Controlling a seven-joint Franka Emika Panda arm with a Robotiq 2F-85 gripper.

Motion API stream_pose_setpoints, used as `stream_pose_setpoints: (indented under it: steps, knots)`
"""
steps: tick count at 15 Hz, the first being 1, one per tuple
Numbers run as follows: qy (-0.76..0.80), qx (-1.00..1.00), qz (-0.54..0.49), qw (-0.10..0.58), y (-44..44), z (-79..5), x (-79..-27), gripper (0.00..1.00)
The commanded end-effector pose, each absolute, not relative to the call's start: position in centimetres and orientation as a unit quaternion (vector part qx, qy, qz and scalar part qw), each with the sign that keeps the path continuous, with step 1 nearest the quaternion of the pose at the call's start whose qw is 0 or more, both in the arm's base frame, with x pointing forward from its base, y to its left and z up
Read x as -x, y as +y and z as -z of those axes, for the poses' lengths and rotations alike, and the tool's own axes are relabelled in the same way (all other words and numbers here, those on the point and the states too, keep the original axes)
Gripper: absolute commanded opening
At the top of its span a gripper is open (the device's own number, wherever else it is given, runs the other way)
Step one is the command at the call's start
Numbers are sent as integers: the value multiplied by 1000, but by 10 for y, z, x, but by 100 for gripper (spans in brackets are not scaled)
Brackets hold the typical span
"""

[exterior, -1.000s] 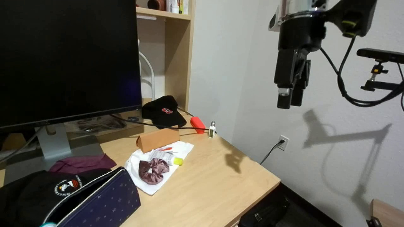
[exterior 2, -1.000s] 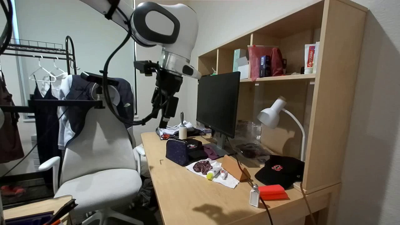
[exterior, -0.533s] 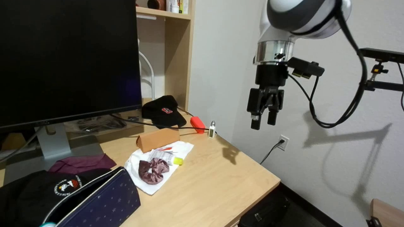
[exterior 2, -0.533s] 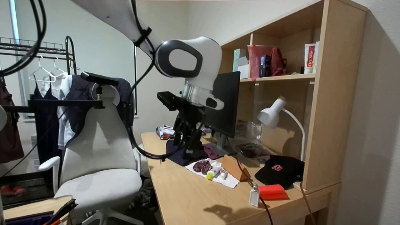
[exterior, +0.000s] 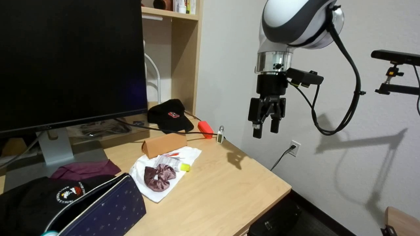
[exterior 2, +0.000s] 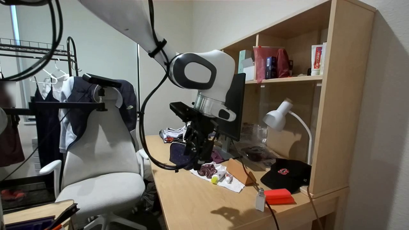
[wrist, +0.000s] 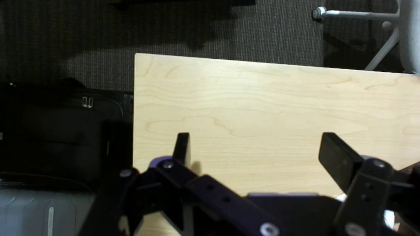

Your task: Move the white bottle on the right side of the desk to the left

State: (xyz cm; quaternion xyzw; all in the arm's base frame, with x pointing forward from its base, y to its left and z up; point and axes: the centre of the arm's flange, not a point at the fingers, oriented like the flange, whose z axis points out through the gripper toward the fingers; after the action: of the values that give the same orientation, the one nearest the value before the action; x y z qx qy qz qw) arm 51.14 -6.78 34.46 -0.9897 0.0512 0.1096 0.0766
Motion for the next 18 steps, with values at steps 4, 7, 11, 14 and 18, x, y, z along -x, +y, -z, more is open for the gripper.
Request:
stream_pose_setpoints:
  steps: [4, 7, 11, 14, 18]
  knots:
    - [23, 995, -50, 78, -99, -329, -579, 100]
    - [-17, 994, -34, 99, -120, -313, -622, 100]
    - [-52, 992, -12, 111, -139, -285, -669, 100]
    - [-66, 992, -6, 105, -149, -273, -692, 100]
    - [-76, 994, 5, 78, -156, -269, -711, 100]
